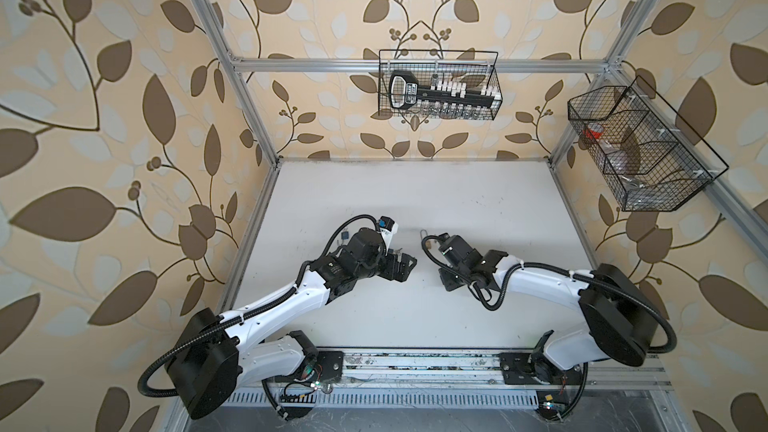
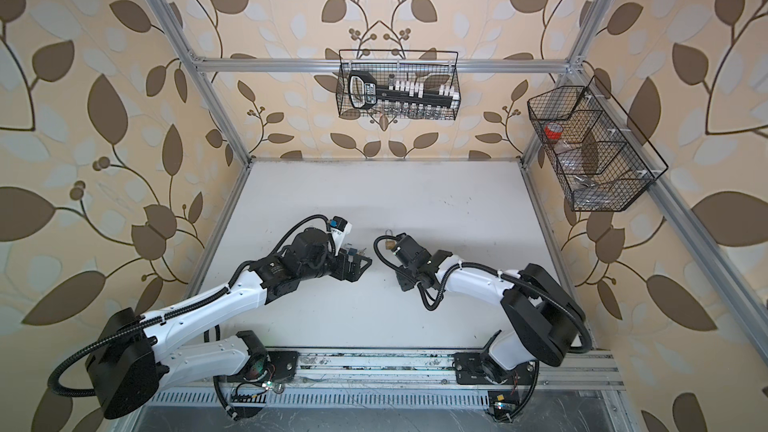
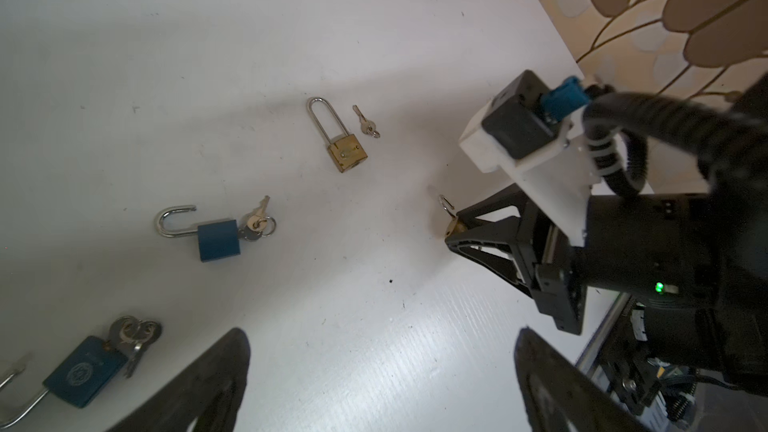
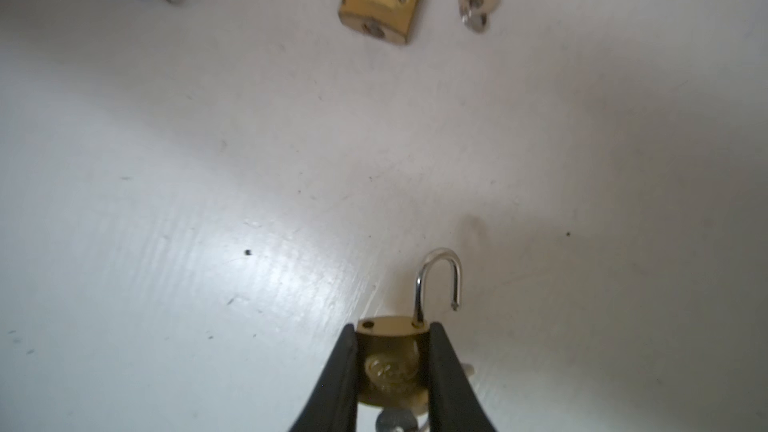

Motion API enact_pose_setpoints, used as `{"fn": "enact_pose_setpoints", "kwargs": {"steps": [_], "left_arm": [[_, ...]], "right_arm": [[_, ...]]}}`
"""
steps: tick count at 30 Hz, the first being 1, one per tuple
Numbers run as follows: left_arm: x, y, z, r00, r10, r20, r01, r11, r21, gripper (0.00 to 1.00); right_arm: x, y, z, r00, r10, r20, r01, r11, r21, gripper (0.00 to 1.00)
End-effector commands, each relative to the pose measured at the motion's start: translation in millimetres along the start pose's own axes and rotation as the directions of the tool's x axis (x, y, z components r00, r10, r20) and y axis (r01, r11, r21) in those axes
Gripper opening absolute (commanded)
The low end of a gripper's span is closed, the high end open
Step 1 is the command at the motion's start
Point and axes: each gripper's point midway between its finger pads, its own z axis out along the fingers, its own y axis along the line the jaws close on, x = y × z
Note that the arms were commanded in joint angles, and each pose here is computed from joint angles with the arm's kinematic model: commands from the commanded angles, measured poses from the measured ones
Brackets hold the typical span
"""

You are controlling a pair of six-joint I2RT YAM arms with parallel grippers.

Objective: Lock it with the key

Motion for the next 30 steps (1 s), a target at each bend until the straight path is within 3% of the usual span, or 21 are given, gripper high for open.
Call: {"fn": "enact_pose_setpoints", "kwargs": {"steps": [1,5,10,14,19,21,24,28,30], "left_arm": [[-34,-6,-22,0.996,0.071,0.048,-0.07,0.997,-0.037,0.99],[-61,-24,-43,0.977,0.187,0.103,-0.186,0.982,-0.019,0.99],[-93,-48,-71,0.906,0.354,0.232,-0.364,0.931,0.0,0.99],[-109,-72,-88,0.802,0.513,0.306,-0.544,0.839,0.021,0.99],[-118,-77,-97,0.688,0.623,0.372,-0.668,0.744,-0.013,0.99],[-117,-81,-103,0.656,0.63,0.415,-0.705,0.708,0.039,0.99],[-104,-97,-117,0.611,0.635,0.472,-0.775,0.601,0.194,0.99],[-93,-115,-126,0.537,0.668,0.514,-0.842,0.46,0.283,0.99],[-89,-122,-128,0.529,0.669,0.523,-0.849,0.411,0.334,0.97]], "right_arm": [[-35,10,-29,0.99,0.016,0.144,-0.003,0.996,-0.093,0.0],[-69,12,-60,0.966,0.088,0.242,-0.024,0.966,-0.259,0.0],[-97,25,-101,0.929,0.01,0.37,0.128,0.93,-0.345,0.0],[-103,52,-133,0.892,-0.108,0.439,0.313,0.847,-0.429,0.0],[-107,73,-169,0.844,-0.177,0.506,0.45,0.747,-0.49,0.0],[-110,75,-183,0.822,-0.18,0.54,0.481,0.726,-0.491,0.0],[-111,80,-198,0.79,-0.205,0.577,0.535,0.689,-0.488,0.0],[-103,88,-215,0.759,-0.254,0.599,0.603,0.619,-0.502,0.0],[-100,91,-221,0.75,-0.26,0.608,0.622,0.59,-0.515,0.0]]}}
